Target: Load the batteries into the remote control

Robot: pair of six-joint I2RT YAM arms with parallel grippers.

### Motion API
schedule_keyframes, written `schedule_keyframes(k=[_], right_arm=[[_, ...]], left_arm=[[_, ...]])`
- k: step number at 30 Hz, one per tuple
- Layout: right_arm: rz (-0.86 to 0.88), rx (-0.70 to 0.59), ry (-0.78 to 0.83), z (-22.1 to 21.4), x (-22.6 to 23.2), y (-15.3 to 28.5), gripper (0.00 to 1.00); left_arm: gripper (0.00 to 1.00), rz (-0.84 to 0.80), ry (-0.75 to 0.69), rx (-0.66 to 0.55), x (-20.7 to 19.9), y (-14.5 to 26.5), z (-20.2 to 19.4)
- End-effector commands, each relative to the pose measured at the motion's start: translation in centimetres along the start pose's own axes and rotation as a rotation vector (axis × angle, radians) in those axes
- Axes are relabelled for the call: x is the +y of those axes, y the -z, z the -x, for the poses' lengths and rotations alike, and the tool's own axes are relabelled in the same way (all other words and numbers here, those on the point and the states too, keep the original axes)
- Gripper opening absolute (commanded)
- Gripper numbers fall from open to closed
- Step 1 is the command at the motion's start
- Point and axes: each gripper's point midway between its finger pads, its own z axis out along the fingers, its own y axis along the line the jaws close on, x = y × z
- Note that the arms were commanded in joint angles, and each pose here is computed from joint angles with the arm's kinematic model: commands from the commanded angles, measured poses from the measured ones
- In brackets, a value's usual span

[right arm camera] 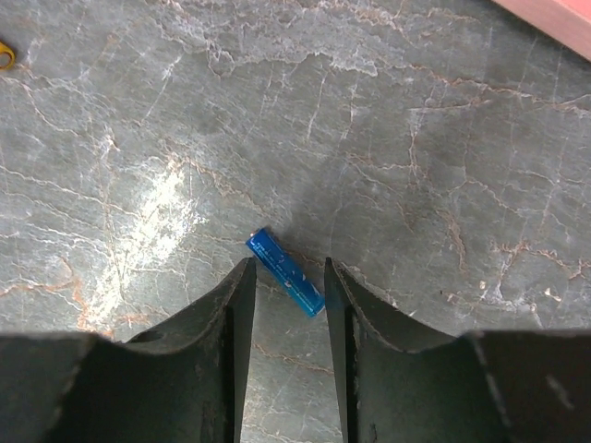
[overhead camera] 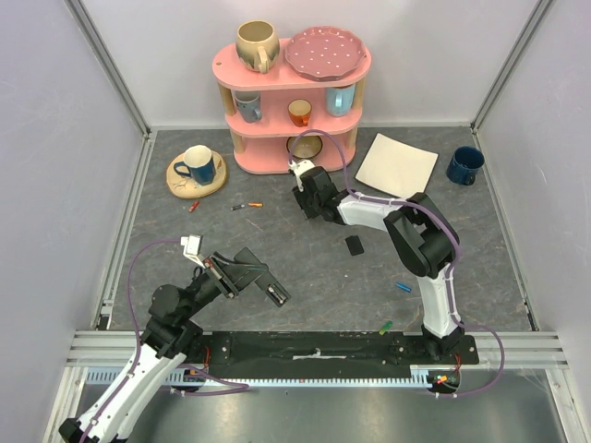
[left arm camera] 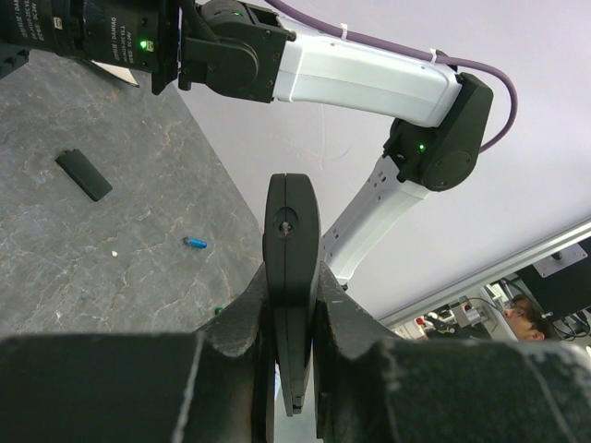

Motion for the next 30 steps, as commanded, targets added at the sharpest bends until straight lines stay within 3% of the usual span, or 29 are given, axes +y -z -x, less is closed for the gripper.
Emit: schedule_keyframes(k=[1,8,16,22,25,30], right_arm=[[0.017,0.013,0.023,0.2,0.4,-0.5,0.42],[0.007,0.062,0.017,-1.3,0.3,-0.5,0.32],[-0.014,0.071,-0.125,-1.7,0.3,0.7,0.01],[0.001,0.050,-0.181,-0.9,0.6,2.9,0.00],[0.077,0.025,-0.118,-0.2,1.7,4.1,0.00],[0.249,-0.031,0.244,-0.6,3.7,6.5,0.00]], left_arm=[[0.02,-0.014,-0.047,-0.022,0.4,0.0,0.2],[0.02,-0.015,-0.042,-0.021,0.4,0.0,0.1],[0.02,0.001,-0.031,-0.014,0.6,-0.1,0.1],[0.02,0.003,-0.023,-0.004,0.7,-0.2,-0.1],[0.02,-0.001,-0.024,-0.003,0.6,-0.3,-0.1],[0.02,-0.014,-0.025,0.001,0.5,-0.1,-0.2]])
